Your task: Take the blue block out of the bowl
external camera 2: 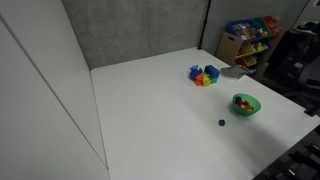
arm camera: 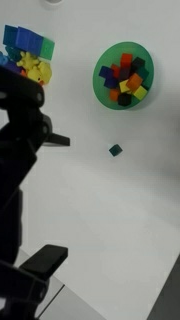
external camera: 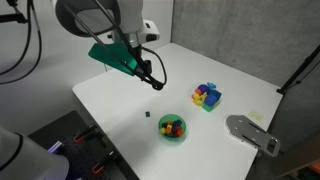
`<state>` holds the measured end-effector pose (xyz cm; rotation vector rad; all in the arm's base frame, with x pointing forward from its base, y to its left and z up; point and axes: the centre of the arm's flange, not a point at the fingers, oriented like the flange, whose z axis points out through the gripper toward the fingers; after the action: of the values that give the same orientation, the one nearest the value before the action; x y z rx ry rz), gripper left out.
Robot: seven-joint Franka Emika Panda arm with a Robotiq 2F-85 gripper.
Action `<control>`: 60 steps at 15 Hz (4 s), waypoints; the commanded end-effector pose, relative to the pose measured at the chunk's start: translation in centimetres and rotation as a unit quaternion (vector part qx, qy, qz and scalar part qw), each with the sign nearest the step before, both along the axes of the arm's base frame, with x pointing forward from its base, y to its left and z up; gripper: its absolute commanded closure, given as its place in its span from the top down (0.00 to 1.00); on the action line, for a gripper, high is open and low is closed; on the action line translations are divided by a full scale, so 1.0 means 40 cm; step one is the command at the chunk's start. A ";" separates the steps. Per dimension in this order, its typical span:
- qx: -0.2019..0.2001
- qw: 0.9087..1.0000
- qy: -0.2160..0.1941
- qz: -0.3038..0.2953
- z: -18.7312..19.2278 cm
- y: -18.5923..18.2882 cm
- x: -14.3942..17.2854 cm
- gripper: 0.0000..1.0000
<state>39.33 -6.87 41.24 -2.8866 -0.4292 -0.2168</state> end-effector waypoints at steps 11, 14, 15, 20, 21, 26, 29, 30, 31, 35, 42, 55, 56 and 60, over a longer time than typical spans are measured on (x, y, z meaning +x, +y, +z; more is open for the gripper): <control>-0.042 0.999 -0.001 -0.020 -0.028 0.022 0.059 1.00; -0.063 0.997 -0.003 -0.036 -0.060 0.023 0.091 1.00; -0.072 0.996 -0.003 -0.042 -0.075 0.020 0.102 1.00; -0.111 0.992 0.012 -0.066 -0.162 -0.015 0.161 1.00; -0.116 0.991 0.017 -0.068 -0.180 -0.025 0.173 1.00; -0.147 0.985 0.047 -0.081 -0.274 -0.083 0.235 1.00; -0.164 0.982 0.056 -0.079 -0.337 -0.108 0.268 1.00; -0.169 0.981 0.058 -0.077 -0.358 -0.112 0.278 1.00; -0.173 0.980 0.057 -0.075 -0.379 -0.116 0.289 1.00; -0.186 0.977 0.057 -0.084 -0.458 -0.120 0.327 1.00; -0.204 0.966 0.067 -0.146 -0.583 -0.136 0.392 1.00; -0.149 0.960 0.102 -0.213 -0.789 -0.220 0.473 1.00; -0.146 0.959 0.101 -0.220 -0.797 -0.227 0.477 1.00; -0.135 0.956 0.097 -0.240 -0.808 -0.261 0.494 1.00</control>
<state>57.84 -15.99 9.55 -3.2164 0.2853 0.0837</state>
